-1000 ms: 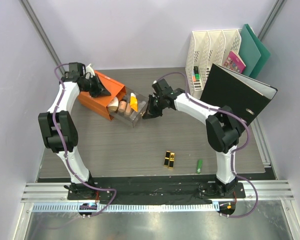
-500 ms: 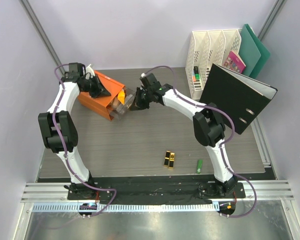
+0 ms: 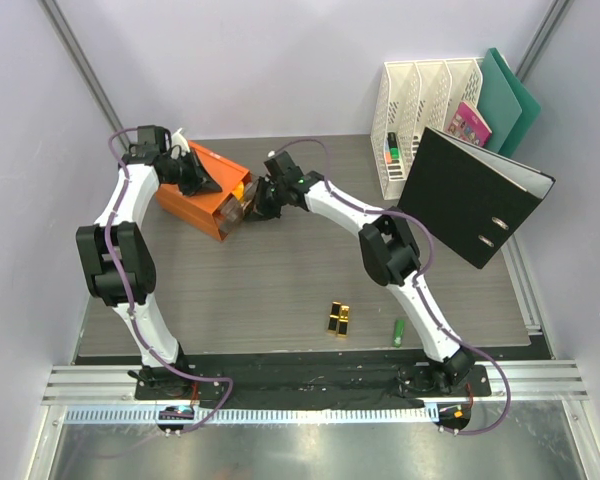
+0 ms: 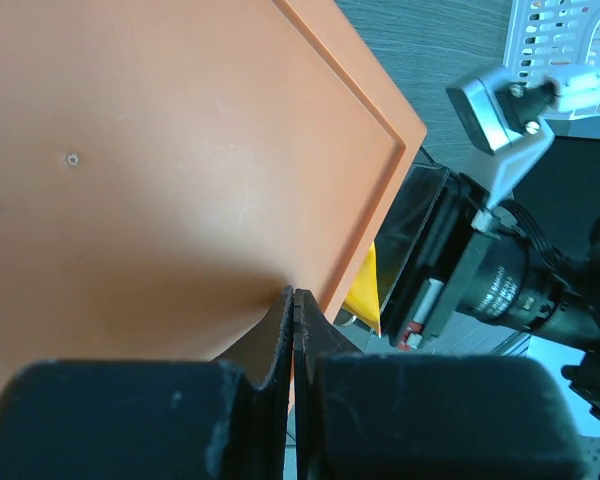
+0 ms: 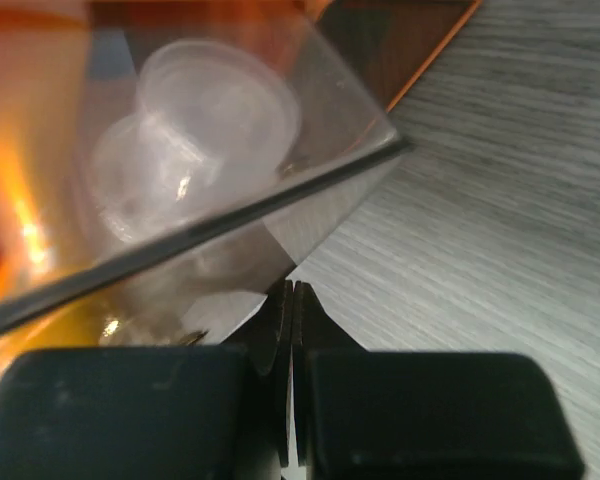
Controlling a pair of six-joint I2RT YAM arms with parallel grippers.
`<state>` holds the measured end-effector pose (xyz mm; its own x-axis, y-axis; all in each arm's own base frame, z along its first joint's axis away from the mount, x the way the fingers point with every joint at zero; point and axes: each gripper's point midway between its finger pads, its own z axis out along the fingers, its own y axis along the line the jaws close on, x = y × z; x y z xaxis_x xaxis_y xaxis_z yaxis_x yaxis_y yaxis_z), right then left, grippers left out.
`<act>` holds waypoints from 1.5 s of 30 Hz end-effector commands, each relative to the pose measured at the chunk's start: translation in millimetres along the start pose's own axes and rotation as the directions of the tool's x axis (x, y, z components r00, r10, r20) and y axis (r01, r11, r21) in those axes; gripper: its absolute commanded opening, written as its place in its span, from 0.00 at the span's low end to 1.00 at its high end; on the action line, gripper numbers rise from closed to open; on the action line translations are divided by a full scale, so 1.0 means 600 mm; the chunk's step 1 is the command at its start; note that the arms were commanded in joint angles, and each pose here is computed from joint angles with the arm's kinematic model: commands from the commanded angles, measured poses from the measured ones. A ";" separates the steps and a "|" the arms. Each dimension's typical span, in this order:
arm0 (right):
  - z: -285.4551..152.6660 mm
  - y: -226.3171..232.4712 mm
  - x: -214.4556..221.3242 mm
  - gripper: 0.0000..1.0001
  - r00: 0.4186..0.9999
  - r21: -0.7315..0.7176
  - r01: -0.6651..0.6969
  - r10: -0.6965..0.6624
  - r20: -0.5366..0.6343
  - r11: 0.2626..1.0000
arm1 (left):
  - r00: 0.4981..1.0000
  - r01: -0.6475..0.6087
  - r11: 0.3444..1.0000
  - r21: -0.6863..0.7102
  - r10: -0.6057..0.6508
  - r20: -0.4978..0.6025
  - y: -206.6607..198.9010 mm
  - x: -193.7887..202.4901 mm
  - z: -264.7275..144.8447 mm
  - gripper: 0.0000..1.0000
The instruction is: Organize the makeup
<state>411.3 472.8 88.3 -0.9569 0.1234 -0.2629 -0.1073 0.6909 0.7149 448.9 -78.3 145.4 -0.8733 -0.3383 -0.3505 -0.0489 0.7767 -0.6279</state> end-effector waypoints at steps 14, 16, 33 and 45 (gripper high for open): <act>-0.149 0.169 -0.075 0.01 0.963 -0.190 0.158 -0.109 0.247 0.969 | 0.898 0.054 0.908 -0.416 -0.226 -0.378 0.184 0.203 0.018 0.00; -0.170 0.184 -0.082 0.01 0.956 -0.198 0.173 -0.117 0.268 0.965 | 0.897 0.057 0.907 -0.416 -0.230 -0.378 0.184 0.204 0.018 0.00; -0.194 0.211 -0.084 0.01 0.947 -0.216 0.227 -0.164 0.276 0.950 | 0.897 0.058 0.907 -0.417 -0.230 -0.376 0.184 0.208 0.017 0.00; -0.157 0.205 -0.118 0.01 0.932 -0.191 0.236 -0.166 0.321 0.953 | 0.897 0.056 0.906 -0.421 -0.231 -0.378 0.186 0.211 0.015 0.00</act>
<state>424.3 475.2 233.5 -0.8348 0.1952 -0.5148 -0.3268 0.5768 0.7487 446.7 -78.7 144.8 -0.8768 -0.3378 -0.3421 -0.0531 0.7752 -0.6295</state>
